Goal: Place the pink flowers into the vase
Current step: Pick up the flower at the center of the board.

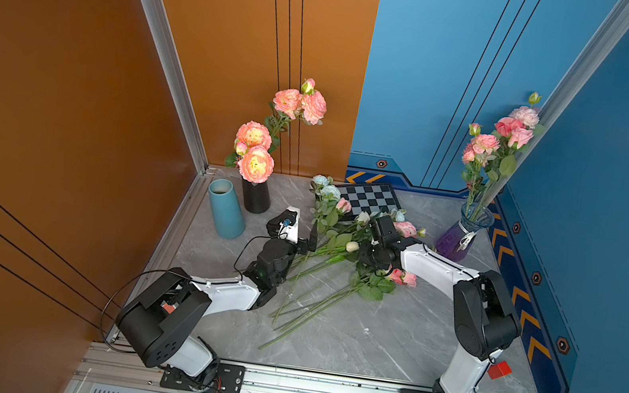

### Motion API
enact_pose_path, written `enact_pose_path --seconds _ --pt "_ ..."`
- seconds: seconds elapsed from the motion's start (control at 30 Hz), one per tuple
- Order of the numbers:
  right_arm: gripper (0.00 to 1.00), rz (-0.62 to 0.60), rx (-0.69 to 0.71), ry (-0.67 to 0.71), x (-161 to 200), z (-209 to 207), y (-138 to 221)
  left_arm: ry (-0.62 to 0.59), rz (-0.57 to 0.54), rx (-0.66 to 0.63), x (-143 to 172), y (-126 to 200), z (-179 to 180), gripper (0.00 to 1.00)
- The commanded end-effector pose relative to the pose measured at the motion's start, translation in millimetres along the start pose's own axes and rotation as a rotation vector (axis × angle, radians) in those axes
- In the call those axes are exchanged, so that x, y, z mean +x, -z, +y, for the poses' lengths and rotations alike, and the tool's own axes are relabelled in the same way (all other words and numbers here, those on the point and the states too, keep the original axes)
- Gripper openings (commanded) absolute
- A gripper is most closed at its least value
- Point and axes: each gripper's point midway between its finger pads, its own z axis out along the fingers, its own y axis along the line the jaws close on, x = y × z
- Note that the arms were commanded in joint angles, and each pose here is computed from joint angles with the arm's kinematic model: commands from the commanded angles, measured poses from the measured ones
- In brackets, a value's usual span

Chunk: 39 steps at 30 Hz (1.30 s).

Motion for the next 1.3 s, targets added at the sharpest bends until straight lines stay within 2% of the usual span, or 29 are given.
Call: enact_pose_path --seconds 0.0,0.07,0.13,0.43,0.8,0.97,1.27 --pt "0.20 -0.058 0.007 -0.004 -14.9 -2.3 24.8 -0.004 -0.008 0.030 -3.3 -1.1 -10.8 0.99" --pt "0.13 -0.066 0.006 -0.006 -17.0 -2.7 28.6 -0.004 -0.013 0.044 -6.0 -1.1 -15.8 0.99" --pt "0.10 -0.078 0.005 -0.003 -20.4 -1.5 33.1 -0.006 -0.019 0.062 -9.2 -0.9 -20.8 0.99" --pt "0.10 -0.118 -0.012 0.017 -36.2 7.7 49.7 -0.001 -0.013 0.156 -19.1 -0.9 -40.0 0.99" --pt "0.11 -0.280 -0.031 0.052 -99.6 21.3 93.5 0.051 0.054 0.448 -22.1 -3.9 -90.3 0.99" --pt "0.11 -0.325 -0.036 0.063 -118.6 24.7 105.4 0.055 0.073 0.529 -21.1 -3.6 -106.1 0.99" --pt "0.10 -0.515 -0.156 0.066 -164.8 60.0 167.3 0.083 0.128 0.695 -11.2 1.4 -142.6 0.99"
